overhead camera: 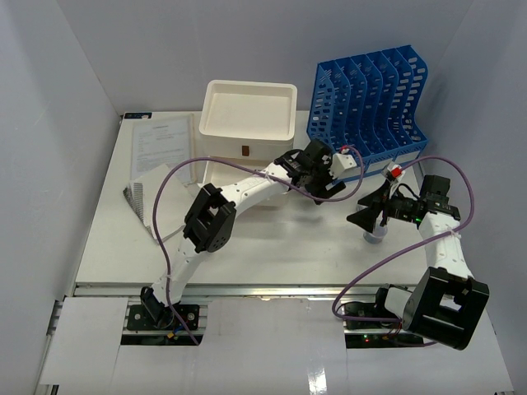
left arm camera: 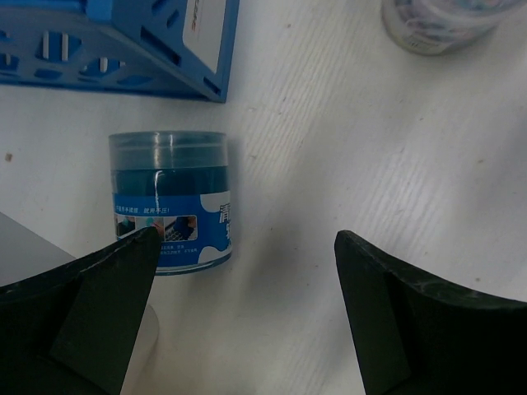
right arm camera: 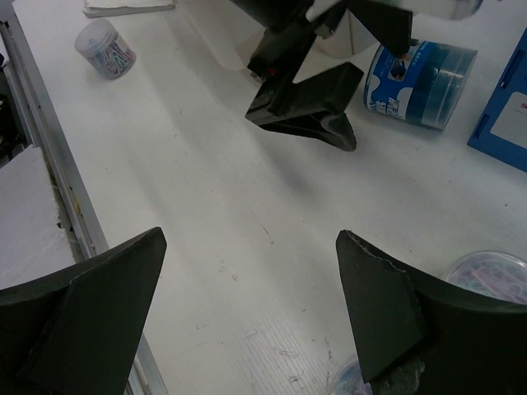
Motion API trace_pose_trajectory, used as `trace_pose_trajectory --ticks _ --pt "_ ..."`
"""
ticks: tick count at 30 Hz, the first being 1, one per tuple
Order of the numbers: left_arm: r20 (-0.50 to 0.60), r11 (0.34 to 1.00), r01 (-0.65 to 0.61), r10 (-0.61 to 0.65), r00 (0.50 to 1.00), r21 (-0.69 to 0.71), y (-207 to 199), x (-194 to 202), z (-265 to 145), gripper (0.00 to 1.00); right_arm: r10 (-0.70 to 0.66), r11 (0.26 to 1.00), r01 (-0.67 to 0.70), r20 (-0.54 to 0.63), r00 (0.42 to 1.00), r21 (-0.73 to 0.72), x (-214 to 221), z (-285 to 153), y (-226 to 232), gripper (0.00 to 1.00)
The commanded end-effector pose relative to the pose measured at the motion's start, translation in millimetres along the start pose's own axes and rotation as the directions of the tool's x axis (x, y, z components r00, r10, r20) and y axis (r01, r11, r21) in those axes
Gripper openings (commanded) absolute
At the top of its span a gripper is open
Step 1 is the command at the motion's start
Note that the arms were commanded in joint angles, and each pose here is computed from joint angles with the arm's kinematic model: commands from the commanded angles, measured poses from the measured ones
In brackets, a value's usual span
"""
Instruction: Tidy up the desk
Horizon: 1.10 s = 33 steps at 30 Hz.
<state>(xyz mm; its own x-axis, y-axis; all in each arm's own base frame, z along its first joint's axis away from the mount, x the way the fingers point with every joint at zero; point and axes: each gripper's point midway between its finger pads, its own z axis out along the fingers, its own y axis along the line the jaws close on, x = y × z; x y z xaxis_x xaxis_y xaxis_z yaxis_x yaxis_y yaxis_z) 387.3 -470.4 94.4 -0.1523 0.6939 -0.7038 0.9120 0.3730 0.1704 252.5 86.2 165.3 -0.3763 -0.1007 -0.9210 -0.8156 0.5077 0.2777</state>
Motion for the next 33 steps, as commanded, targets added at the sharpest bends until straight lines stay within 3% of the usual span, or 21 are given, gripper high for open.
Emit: trace_pose_trajectory --ticks 1,17,26,33 --pt "-0.010 0.994 0.008 -0.009 1.000 -0.105 31 3 4 0.98 -0.019 0.999 0.020 0.036 0.999 -0.037 -4 1 7 0.90" --pt "-0.110 0.981 0.007 -0.029 0.994 -0.195 42 51 38 0.96 -0.014 0.998 0.016 0.034 0.999 -0.062 -3 1 10 0.90" --pt "-0.095 0.980 0.062 -0.081 0.992 -0.187 32 50 45 0.82 -0.016 0.998 0.018 0.033 0.999 -0.063 -3 1 11 0.90" --pt "-0.043 0.967 0.171 -0.182 0.982 -0.188 25 35 28 0.98 -0.019 0.998 0.021 0.031 0.999 -0.061 -2 1 11 0.90"
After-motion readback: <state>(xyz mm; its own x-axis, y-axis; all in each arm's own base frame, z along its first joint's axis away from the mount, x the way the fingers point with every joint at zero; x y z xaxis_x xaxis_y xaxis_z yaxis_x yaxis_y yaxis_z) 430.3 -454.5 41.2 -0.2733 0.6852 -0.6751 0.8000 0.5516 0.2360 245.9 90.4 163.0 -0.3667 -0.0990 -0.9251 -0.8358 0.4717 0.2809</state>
